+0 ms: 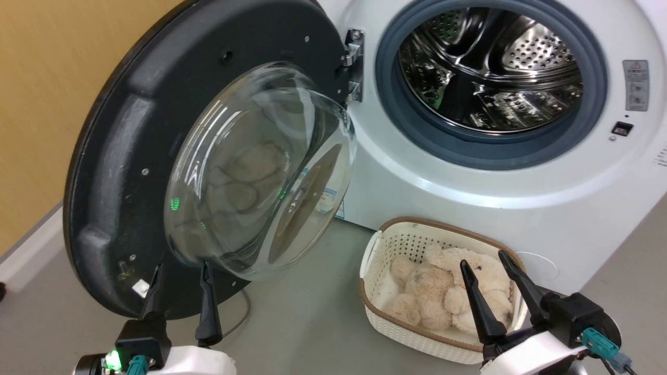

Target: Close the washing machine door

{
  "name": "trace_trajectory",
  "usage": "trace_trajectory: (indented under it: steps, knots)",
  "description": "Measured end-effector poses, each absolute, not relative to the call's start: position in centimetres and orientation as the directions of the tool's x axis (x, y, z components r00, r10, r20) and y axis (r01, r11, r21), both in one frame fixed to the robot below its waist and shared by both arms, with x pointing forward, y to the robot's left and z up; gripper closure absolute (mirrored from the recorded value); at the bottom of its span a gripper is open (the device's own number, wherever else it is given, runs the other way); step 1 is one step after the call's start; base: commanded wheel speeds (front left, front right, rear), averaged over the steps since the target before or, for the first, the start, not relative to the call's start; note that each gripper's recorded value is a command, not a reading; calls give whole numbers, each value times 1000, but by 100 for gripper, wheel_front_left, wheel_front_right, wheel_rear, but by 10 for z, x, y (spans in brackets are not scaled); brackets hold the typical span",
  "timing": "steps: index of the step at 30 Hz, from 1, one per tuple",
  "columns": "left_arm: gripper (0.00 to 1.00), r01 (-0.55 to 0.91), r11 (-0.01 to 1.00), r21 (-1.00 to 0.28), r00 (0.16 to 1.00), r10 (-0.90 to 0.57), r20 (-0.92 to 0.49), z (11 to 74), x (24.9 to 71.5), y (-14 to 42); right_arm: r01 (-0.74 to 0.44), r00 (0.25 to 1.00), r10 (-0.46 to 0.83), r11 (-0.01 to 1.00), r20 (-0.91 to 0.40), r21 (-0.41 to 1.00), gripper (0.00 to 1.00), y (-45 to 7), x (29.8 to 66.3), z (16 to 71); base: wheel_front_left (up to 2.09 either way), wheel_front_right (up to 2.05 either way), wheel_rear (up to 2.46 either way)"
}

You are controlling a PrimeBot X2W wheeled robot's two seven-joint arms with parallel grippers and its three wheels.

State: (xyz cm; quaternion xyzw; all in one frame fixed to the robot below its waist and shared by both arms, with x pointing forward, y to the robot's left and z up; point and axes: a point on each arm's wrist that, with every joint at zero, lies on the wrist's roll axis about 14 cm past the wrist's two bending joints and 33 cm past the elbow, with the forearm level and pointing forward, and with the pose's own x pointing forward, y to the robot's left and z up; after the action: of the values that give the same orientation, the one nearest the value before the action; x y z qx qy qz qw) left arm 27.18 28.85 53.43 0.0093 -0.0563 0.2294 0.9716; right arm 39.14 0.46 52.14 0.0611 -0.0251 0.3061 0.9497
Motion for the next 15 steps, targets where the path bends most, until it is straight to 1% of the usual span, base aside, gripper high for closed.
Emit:
trace_trajectory:
  steps: [15]
  knots:
    - [0,-525,851,-10,842,521,138,537,248,304,-652,758,644,746,101,134,0,33,387,521,0,0,0]
